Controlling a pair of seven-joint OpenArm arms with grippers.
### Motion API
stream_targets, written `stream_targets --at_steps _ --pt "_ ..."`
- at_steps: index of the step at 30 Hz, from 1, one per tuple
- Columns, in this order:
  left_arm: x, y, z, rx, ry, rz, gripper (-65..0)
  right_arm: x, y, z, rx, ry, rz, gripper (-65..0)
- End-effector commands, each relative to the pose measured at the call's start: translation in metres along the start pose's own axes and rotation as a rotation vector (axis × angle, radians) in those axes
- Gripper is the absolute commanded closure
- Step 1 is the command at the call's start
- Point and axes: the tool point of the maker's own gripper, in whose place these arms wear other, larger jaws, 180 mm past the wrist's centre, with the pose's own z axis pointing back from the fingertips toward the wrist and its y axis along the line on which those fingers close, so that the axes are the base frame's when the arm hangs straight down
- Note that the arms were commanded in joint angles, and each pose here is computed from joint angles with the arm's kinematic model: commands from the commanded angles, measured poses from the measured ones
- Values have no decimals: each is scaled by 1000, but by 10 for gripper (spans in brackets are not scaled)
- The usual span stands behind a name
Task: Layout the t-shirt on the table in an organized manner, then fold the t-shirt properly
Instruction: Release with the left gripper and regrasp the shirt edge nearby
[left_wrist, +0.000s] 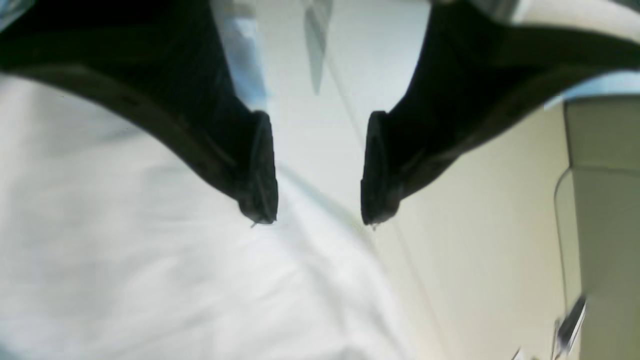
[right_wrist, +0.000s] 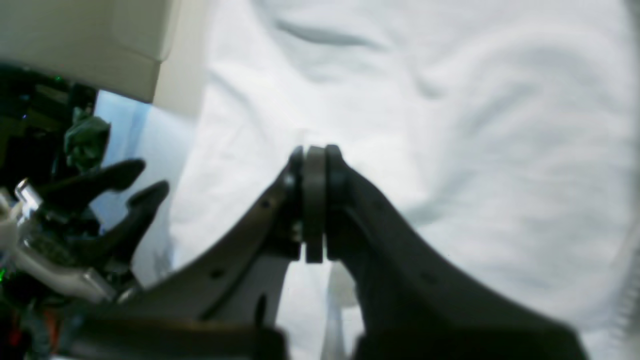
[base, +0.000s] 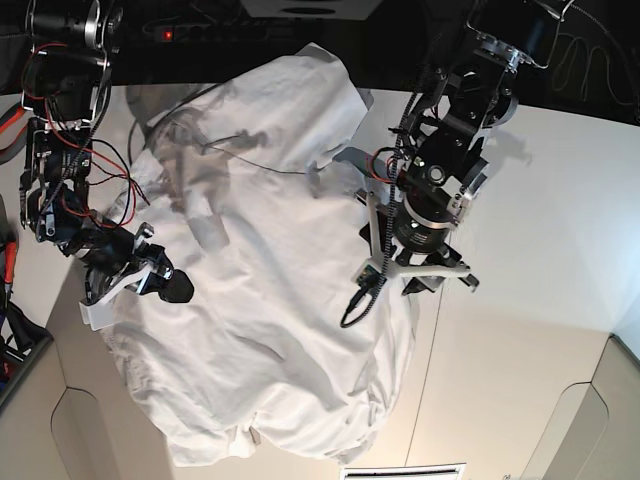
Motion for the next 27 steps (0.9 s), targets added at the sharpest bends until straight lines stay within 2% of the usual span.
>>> stream_targets --at_steps 1,6,9,11,16,19,22,24,27 --pt "13 17 0 44 -45 10 -307 18 17 4 41 -61 45 0" --pt "5 60 -2 122 -47 134 -307 5 53 12 83 -51 149 0" --pt "-3 92 -1 166 -51 259 -307 -24 58 8 82 18 177 0" --pt "-12 107 -1 162 -52 355 -307 -49 53 6 55 77 187 0" --pt "-40 101 -22 28 -15 578 -307 -100 23 9 -84 187 183 0" --pt "-58 74 -37 -92 51 658 -307 -108 8 15 -156 211 169 0" --pt "-68 47 -44 -205 84 725 -307 -109 -19 23 -301 237 188 0" --pt "-76 38 -47 -230 103 764 -307 -108 -37 30 -408 250 194 0" --pt "-84 37 -54 -226 118 785 -307 -105 -49 35 -483 255 224 0"
